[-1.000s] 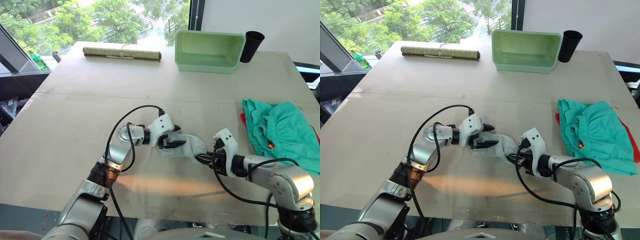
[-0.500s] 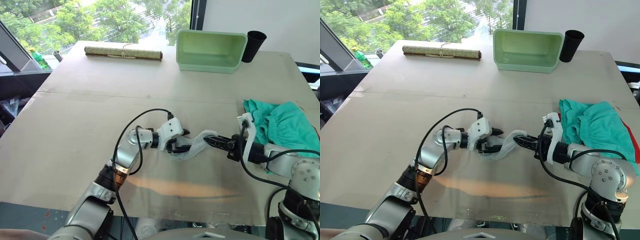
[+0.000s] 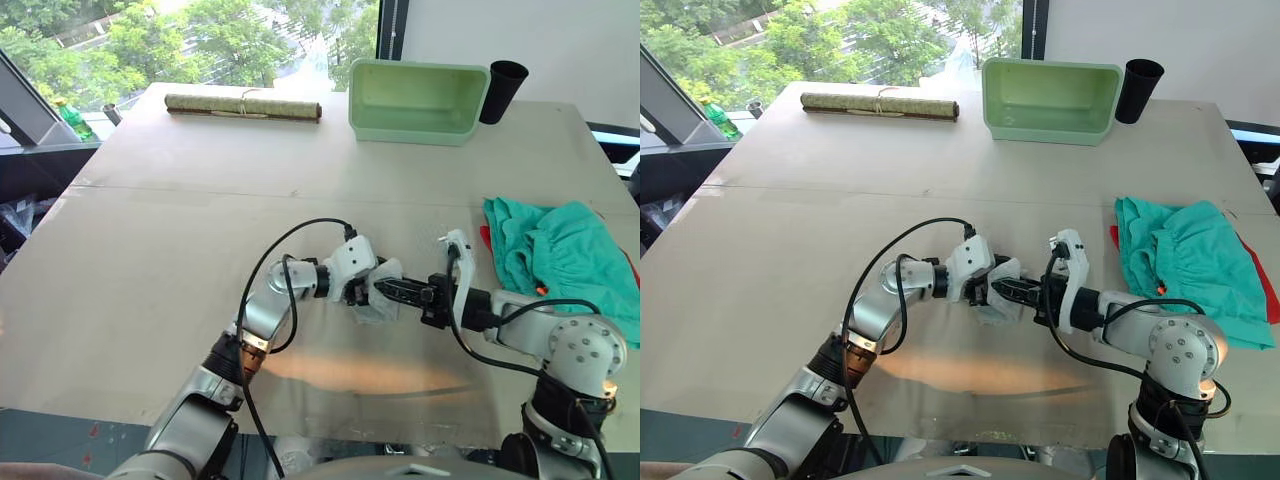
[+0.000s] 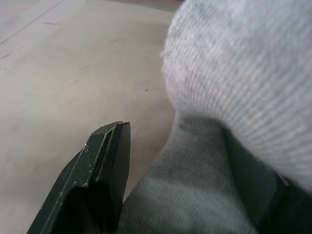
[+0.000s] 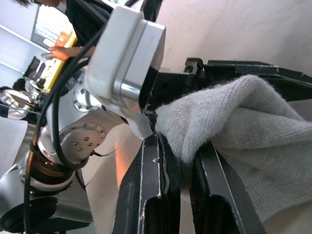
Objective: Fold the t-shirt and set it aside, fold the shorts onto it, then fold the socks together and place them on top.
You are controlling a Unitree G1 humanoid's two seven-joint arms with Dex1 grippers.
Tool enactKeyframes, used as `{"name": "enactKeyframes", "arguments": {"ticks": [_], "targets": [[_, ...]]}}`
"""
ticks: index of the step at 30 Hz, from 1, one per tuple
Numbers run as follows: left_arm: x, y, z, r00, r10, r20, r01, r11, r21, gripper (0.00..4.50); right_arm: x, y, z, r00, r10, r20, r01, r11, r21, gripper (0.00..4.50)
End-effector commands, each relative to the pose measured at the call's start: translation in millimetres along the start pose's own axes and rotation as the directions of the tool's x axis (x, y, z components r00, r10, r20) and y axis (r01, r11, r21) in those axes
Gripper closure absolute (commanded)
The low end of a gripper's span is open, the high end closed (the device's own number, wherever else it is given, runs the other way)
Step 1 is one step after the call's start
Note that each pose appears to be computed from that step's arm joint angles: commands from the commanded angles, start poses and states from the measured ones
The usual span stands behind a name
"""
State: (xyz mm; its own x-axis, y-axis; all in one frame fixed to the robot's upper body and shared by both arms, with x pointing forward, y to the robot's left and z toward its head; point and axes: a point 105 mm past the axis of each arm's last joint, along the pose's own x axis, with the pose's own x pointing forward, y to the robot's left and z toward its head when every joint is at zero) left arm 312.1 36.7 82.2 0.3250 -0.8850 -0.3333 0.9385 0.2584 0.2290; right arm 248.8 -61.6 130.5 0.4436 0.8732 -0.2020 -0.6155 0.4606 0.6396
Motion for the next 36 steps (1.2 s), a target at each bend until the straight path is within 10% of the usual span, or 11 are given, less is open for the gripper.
{"name": "enactKeyframes", "arguments": {"ticks": [1,7,29,36], "targets": [[-11.4,0.9,-4.7,1.000,0.022,-0.018,-0.022,1.000,0.003,1.26,1.5,5.9,5.9,0.999,0.030,0.024,-0.029,0.999,-0.026,4.39],[-25.0,4.9,-9.1,0.998,0.034,-0.056,-0.033,0.999,0.015,0.11,4.4,3.5,8.6,0.999,0.025,0.022,-0.024,0.999,-0.034,4.50],[-130.9,83.9,39.7,0.972,0.235,-0.014,-0.234,0.972,0.033,0.11,50.6,-2.1,-1.7,0.997,-0.003,-0.083,-0.003,0.997,-0.072,4.50],[-107.3,74.4,51.0,0.980,0.197,0.040,-0.198,0.980,0.014,0.00,56.1,0.3,-12.6,0.990,0.033,-0.134,-0.049,0.992,-0.118,1.42]]}}
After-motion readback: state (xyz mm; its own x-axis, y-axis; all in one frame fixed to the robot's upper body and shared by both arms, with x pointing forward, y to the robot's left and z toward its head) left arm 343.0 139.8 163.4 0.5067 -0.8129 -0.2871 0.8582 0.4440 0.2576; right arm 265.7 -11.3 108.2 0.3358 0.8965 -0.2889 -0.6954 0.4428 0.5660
